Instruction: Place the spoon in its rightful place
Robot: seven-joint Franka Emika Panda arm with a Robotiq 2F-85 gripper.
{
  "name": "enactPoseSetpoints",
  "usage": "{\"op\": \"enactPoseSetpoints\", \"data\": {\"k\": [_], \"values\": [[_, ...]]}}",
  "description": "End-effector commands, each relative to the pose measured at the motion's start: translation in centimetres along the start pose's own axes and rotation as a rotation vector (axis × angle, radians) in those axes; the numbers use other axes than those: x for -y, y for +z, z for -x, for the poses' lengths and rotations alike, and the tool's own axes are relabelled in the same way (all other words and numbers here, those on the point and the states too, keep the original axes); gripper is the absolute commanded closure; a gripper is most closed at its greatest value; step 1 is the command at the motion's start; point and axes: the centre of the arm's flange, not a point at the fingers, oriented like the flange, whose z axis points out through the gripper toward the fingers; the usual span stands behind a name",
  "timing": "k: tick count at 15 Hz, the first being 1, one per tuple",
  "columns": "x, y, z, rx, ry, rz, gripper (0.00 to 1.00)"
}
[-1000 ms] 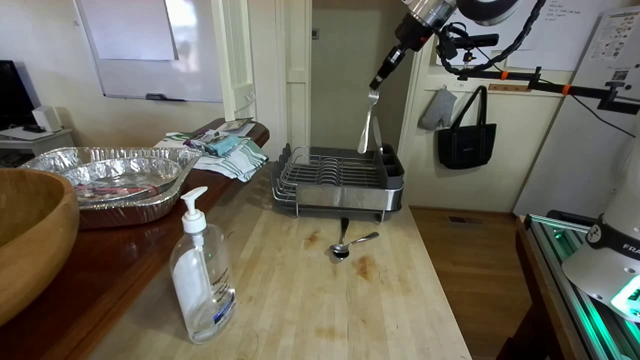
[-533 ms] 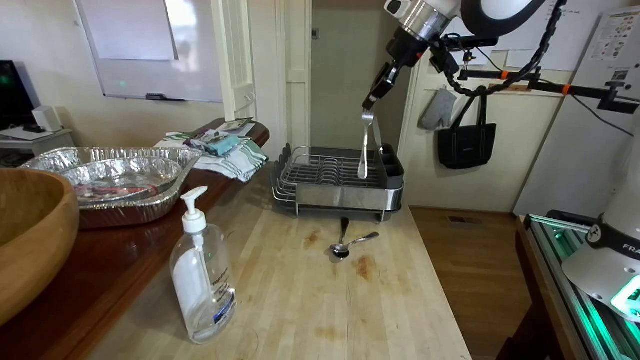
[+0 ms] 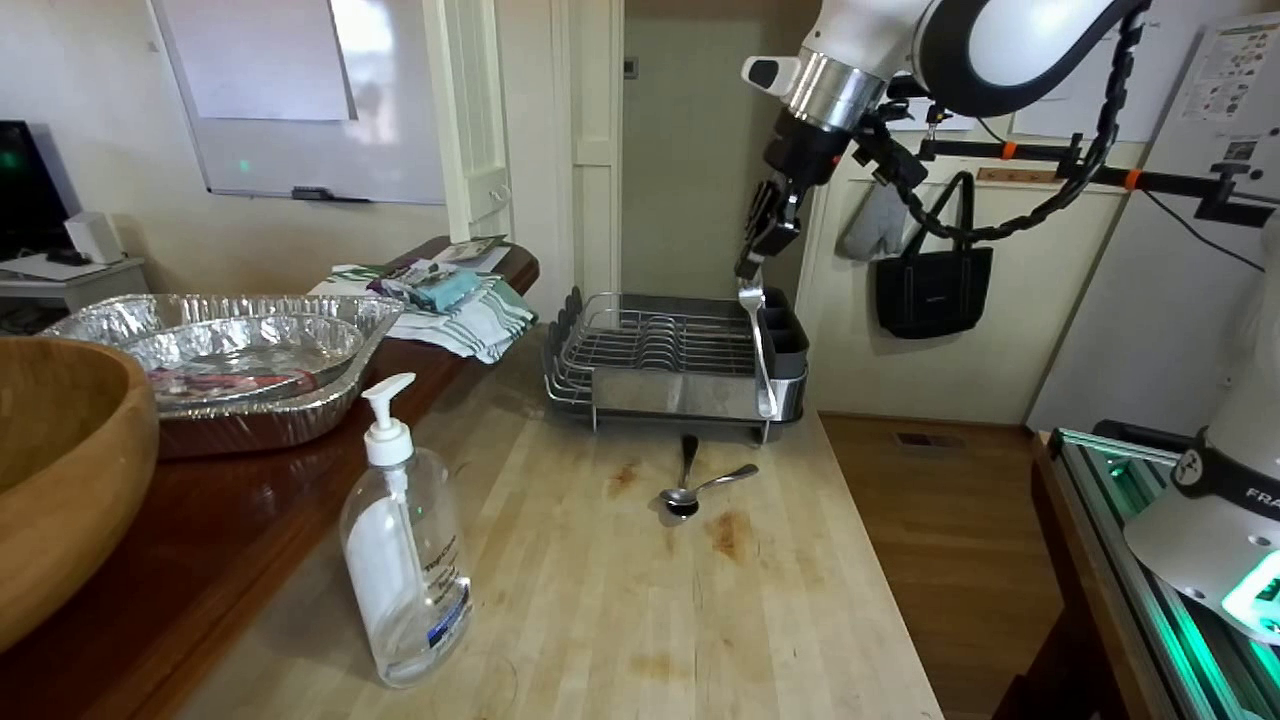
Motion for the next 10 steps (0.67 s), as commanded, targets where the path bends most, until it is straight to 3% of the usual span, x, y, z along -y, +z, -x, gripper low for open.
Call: {"op": "enactPoseSetpoints", "data": {"k": [1,10], "values": [[1.3,1.6,-0.6,0.112,-0.055,-0.024,0.99],[4.1,7.2,-1.2,0.337,-0.150,-0.060,0.99]]}}
